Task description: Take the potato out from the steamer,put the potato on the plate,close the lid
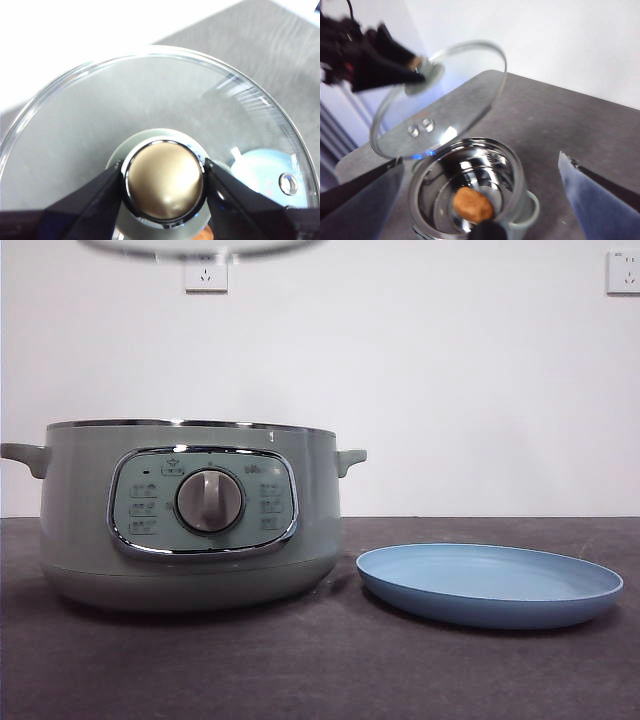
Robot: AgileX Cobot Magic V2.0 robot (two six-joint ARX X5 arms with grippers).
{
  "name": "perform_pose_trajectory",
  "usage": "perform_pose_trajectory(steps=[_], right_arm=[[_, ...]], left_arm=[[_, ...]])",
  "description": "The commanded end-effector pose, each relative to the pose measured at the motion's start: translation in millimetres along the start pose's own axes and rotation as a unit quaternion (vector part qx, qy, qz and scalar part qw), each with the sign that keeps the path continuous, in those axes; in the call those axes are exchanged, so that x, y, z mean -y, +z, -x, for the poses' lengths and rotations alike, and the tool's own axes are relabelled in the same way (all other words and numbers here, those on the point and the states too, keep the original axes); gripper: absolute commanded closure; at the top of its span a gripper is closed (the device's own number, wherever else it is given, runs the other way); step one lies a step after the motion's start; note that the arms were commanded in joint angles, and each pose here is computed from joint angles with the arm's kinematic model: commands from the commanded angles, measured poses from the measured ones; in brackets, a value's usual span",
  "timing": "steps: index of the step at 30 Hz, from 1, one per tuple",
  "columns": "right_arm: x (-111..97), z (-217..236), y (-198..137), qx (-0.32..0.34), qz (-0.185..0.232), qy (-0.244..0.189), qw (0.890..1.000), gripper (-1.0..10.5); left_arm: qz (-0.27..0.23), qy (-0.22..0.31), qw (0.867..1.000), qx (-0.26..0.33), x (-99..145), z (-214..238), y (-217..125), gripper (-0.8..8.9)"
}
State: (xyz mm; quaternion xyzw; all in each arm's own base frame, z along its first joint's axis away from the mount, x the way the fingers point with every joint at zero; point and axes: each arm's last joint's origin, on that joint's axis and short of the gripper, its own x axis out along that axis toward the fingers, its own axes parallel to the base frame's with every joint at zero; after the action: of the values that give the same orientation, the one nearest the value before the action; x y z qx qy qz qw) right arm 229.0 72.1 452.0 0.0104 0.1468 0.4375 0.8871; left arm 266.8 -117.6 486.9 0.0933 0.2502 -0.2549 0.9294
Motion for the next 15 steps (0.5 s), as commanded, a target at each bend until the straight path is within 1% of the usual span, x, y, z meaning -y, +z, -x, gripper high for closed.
perform_pose_trajectory(steps=[1,6,10,13,15], right_arm=[[0,-17,5,-0.007,0.018,0.020,1.000,2.6],[-1,-56,14,-0.049,0.036,0.052,0.997,2.6],[-4,-97,16,-0.112,0.043,0.031,0.992,2.6],[-13,-132,13,-0.158,0.049,0.019,0.986,2.6],[-20,-154,9,-0.188,0.063,0.006,0.980,2.6]], left_arm=[[-0.028,0.022,0.998,0.051,-1,44,16,8.21],[-0.036,0.075,0.995,0.046,-1,84,19,8.20],[-0.033,0.127,0.991,0.039,-1,108,16,8.20],[-0.030,0.164,0.985,0.033,-2,119,13,8.21],[-0.029,0.188,0.981,0.026,-2,124,11,8.21]])
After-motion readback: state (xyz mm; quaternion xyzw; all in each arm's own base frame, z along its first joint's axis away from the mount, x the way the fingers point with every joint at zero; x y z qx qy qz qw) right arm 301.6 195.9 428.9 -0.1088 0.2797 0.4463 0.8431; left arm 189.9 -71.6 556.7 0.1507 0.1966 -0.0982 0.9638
